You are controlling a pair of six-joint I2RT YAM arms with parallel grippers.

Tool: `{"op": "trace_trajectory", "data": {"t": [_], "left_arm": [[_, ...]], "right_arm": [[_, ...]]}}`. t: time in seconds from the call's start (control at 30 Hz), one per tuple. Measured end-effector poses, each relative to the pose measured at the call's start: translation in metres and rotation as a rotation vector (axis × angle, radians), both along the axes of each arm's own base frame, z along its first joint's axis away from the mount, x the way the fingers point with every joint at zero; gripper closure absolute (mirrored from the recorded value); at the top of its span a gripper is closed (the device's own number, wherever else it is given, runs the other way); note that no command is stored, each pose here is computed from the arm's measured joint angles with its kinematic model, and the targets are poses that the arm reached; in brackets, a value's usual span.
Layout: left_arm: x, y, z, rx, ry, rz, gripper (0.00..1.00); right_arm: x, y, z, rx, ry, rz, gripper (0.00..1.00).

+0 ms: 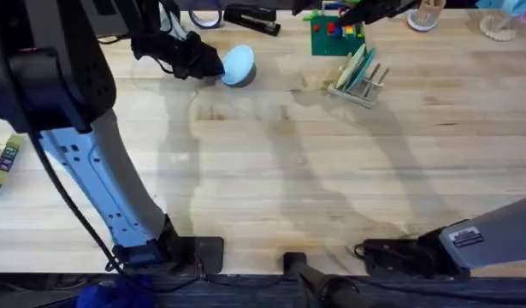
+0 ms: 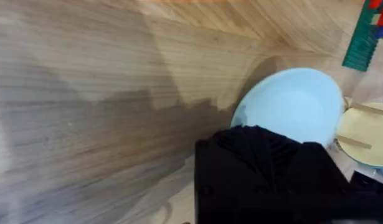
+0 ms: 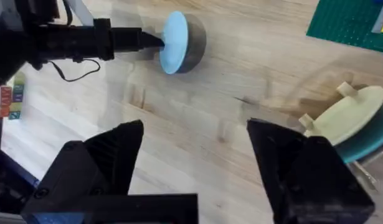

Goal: Pick up the plates from the table one by one and place each into a slot on the dish rack.

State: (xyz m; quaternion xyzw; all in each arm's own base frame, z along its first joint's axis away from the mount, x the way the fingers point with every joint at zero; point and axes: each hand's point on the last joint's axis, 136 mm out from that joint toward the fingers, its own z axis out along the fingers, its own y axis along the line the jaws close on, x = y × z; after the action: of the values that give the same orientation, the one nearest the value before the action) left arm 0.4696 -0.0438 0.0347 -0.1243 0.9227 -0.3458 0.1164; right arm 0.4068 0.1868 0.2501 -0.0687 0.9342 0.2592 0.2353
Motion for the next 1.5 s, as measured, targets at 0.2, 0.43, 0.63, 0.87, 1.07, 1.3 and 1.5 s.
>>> {"op": "trace_trajectory", "data": {"t": [0.2,0.43,0.63,0.87,1.07,1.3,1.5], "left_arm": [[0.002,0.0,-0.002,-0.023,0.015,0.002,0.962],[0.004,-0.003,-0.004,-0.069,0.004,-0.017,0.961],[0.005,-0.003,-0.004,-0.068,-0.001,-0.022,0.961],[0.005,-0.003,-0.004,-0.068,-0.002,-0.023,0.961],[0.005,-0.003,-0.004,-0.067,-0.004,-0.025,0.961],[0.005,-0.003,-0.004,-0.067,-0.004,-0.025,0.96],[0.005,-0.003,-0.004,-0.067,-0.004,-0.025,0.961]], "right_arm": [[-0.002,-0.001,-0.002,-0.004,0.012,0.0,0.006],[-0.004,-0.001,-0.003,-0.006,0.019,0.0,0.006],[-0.003,0.006,-0.013,-0.012,0.042,0.015,0.007],[-0.002,0.042,-0.068,-0.049,0.144,0.091,0.006],[0.015,0.061,-0.099,-0.044,0.151,0.099,0.007],[0.034,0.071,-0.132,-0.022,0.179,0.05,0.007],[0.047,0.089,-0.157,0.016,0.195,0.006,0.008]]}}
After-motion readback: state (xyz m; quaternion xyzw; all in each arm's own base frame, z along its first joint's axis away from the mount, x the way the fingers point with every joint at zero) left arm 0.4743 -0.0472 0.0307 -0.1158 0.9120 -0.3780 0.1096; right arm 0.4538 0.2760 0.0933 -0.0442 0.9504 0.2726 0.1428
